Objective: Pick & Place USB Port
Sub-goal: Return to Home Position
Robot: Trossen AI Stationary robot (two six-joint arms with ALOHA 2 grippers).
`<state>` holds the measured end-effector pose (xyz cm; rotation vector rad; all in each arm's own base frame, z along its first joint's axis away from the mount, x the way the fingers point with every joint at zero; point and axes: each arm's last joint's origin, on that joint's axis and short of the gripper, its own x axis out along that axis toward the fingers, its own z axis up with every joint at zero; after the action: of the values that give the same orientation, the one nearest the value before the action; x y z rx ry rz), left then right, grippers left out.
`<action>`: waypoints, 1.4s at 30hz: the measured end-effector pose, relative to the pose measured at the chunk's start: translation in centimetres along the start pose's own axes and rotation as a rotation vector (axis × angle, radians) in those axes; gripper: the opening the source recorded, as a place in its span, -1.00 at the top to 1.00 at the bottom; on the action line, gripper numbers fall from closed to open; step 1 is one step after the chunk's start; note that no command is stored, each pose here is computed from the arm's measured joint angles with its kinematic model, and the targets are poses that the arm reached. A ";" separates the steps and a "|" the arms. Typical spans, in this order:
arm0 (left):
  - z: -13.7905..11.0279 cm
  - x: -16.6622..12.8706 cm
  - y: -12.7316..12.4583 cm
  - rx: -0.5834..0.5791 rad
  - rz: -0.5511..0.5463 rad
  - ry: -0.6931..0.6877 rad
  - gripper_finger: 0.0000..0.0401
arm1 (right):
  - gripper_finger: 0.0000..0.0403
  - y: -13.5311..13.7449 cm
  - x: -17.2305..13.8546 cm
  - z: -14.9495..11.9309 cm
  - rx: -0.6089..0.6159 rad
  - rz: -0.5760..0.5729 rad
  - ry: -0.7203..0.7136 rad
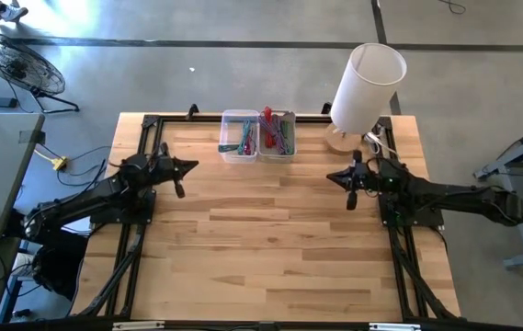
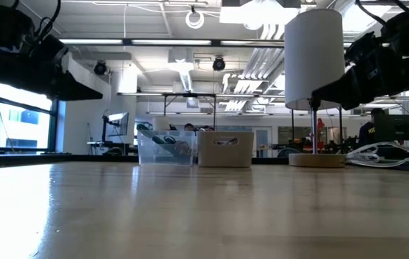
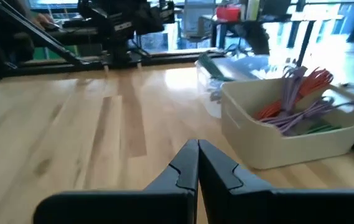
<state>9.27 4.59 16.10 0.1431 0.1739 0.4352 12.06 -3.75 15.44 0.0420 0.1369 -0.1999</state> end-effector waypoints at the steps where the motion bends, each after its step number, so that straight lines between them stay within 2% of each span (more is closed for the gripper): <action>1: -0.1 0.1 0.0 0.000 -0.001 0.009 1.00 | 1.00 0.0 0.0 0.1 -0.015 -0.008 -0.006; 13: 0.1 0.2 -0.1 -0.008 -0.029 -0.011 1.00 | 1.00 1.6 -1.4 1.6 0.012 0.053 -0.176; 33: 0.2 0.2 -0.2 -0.009 -0.089 -0.030 1.00 | 1.00 4.5 -2.9 1.0 -0.054 0.048 -0.153; 42: 0.3 0.1 -0.5 -0.012 -0.191 -0.058 1.00 | 1.00 4.7 -2.9 0.9 -0.038 0.067 -0.144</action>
<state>9.66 4.15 16.33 0.1264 0.1261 0.2415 10.31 1.33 16.82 -0.0057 -0.0040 -0.1323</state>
